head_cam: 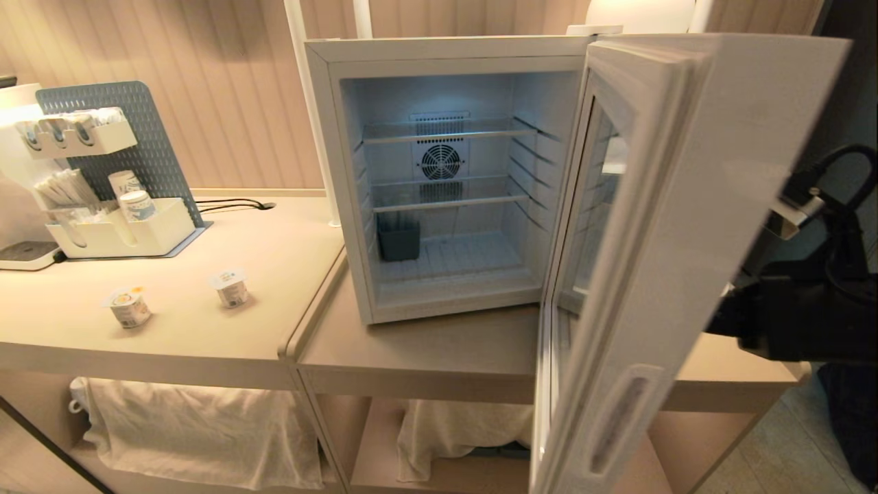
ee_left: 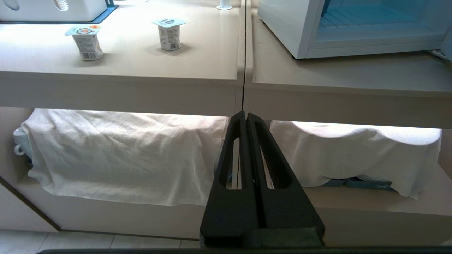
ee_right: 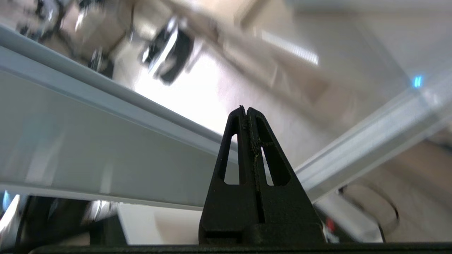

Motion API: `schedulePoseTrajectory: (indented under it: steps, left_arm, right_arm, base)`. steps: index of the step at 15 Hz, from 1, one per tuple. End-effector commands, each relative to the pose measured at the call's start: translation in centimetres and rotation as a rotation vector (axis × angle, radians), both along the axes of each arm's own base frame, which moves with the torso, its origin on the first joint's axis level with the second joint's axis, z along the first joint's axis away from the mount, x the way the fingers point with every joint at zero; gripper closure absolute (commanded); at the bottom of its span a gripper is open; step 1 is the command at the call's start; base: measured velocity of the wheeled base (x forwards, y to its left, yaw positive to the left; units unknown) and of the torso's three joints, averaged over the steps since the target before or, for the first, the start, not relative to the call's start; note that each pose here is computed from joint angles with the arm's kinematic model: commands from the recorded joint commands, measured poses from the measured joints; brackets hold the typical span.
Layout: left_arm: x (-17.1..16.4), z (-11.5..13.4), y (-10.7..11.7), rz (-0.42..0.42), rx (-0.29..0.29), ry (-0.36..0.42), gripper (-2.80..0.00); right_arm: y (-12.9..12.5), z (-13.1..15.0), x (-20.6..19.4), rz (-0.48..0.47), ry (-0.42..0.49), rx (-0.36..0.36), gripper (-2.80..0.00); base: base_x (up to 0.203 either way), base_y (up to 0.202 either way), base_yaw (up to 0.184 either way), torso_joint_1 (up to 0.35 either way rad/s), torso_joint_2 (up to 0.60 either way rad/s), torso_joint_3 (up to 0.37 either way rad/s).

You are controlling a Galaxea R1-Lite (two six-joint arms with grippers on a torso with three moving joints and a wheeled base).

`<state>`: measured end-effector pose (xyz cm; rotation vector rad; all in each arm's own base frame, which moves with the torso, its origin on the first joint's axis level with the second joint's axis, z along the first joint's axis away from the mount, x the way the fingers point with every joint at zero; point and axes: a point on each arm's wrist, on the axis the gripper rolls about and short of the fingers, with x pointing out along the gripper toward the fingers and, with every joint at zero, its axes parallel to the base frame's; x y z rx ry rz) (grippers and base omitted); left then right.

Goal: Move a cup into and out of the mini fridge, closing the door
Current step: Close the freezer door

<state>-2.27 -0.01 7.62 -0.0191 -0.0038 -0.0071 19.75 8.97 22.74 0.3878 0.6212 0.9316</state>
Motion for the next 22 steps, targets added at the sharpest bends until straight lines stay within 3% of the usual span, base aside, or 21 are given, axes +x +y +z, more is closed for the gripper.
schedulePoseTrajectory:
  steps: [1,5,9,12,15,22]
  left_arm:
    - [0.0,0.0,0.0,-0.001,-0.001,-0.001,0.00]
    - [0.0,0.0,0.0,-0.001,-0.001,-0.001,0.00]
    - [0.0,0.0,0.0,-0.001,-0.002,-0.002,0.00]
    - [0.0,0.0,0.0,-0.001,-0.001,-0.001,0.00]
    - [0.0,0.0,0.0,-0.001,-0.001,-0.001,0.00]
    - [0.0,0.0,0.0,-0.001,-0.001,-0.002,0.00]
  right_arm:
    - [4.8,0.0,1.9,-0.071,-0.009,-0.019,0.00]
    - [11.0,1.0,4.6,-0.136,-0.050,-0.050,0.00]
    - [15.4,3.0,7.8,-0.189,-0.121,-0.057,0.00]
    - [18.7,1.5,11.6,-0.249,-0.135,-0.139,0.00]
    - [20.8,-0.8,13.7,-0.321,-0.132,-0.212,0.00]
    - [22.3,-2.0,15.5,-0.332,-0.120,-0.243,0.00]
  base:
    - [0.000,0.000,0.000,0.000,0.00,0.000]
    - [0.000,0.000,0.000,0.000,0.00,0.000]
    - [0.000,0.000,0.000,0.000,0.00,0.000]
    - [0.000,0.000,0.000,0.000,0.00,0.000]
    - [0.000,0.000,0.000,0.000,0.00,0.000]
    - [0.000,0.000,0.000,0.000,0.00,0.000]
